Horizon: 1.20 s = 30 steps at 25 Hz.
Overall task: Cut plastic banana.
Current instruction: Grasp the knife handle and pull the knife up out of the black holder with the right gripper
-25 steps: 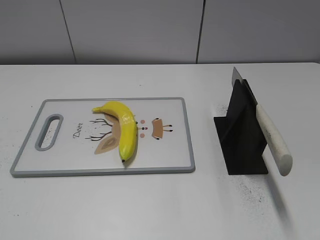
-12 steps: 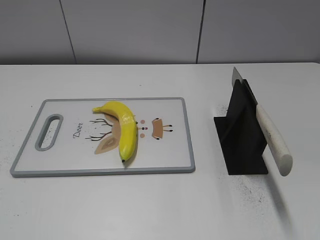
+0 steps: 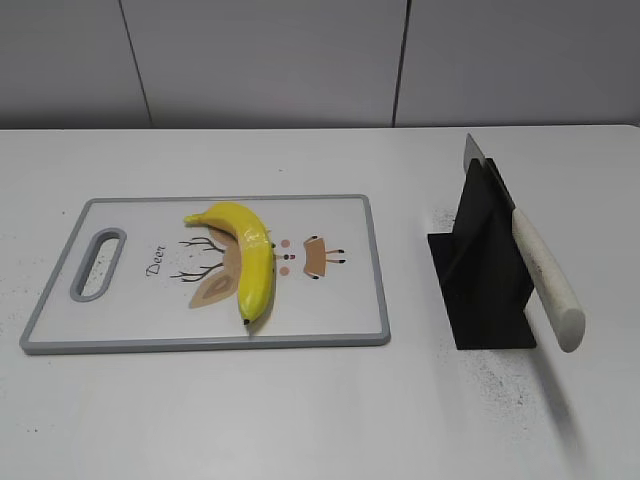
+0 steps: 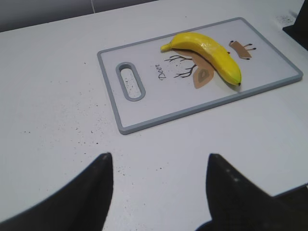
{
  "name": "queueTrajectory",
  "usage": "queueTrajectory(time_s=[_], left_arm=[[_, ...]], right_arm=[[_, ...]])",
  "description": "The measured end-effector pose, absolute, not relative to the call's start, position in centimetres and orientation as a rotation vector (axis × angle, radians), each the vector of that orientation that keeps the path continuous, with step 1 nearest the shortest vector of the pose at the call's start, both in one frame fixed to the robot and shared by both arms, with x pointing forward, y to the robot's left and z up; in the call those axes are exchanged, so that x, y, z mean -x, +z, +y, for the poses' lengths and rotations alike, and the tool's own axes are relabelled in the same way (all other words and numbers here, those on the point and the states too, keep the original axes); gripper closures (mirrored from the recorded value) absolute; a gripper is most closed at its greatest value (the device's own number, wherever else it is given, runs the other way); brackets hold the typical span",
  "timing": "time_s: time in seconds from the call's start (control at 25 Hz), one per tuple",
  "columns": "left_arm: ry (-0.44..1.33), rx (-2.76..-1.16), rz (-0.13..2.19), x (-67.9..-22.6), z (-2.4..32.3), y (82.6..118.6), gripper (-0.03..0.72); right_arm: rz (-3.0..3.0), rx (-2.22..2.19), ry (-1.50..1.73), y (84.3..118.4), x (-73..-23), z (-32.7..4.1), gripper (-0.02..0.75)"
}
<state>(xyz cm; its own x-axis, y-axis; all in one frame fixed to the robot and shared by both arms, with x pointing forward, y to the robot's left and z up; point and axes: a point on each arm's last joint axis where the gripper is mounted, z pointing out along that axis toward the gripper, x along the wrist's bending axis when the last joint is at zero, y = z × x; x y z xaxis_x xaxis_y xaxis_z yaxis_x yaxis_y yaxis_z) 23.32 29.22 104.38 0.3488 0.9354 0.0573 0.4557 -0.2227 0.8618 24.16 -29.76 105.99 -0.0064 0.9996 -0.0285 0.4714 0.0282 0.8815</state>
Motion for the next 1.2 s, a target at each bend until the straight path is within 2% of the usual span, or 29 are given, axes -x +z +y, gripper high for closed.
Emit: queueTrajectory(time_s=[0.4, 0.56, 0.84, 1.2], left_arm=[[0.771, -1.827, 1.225, -23.3, 29.2, 104.4, 0.109], [0.771, -1.827, 1.225, -23.3, 29.2, 104.4, 0.113], [0.771, -1.827, 1.225, -23.3, 29.2, 104.4, 0.114], [0.771, -1.827, 1.225, -23.3, 29.2, 104.4, 0.116]], right_arm=[[1.696, -1.66, 0.846, 111.5, -28.8, -29.6, 0.148], [1.774, -1.718, 0.872, 112.6, -31.0, -29.0, 0.148], [1.982, -1.766, 0.886, 112.3, -36.1, -26.6, 0.148], [2.245, -1.834, 0.685, 110.1, -43.9, -20.8, 0.148]])
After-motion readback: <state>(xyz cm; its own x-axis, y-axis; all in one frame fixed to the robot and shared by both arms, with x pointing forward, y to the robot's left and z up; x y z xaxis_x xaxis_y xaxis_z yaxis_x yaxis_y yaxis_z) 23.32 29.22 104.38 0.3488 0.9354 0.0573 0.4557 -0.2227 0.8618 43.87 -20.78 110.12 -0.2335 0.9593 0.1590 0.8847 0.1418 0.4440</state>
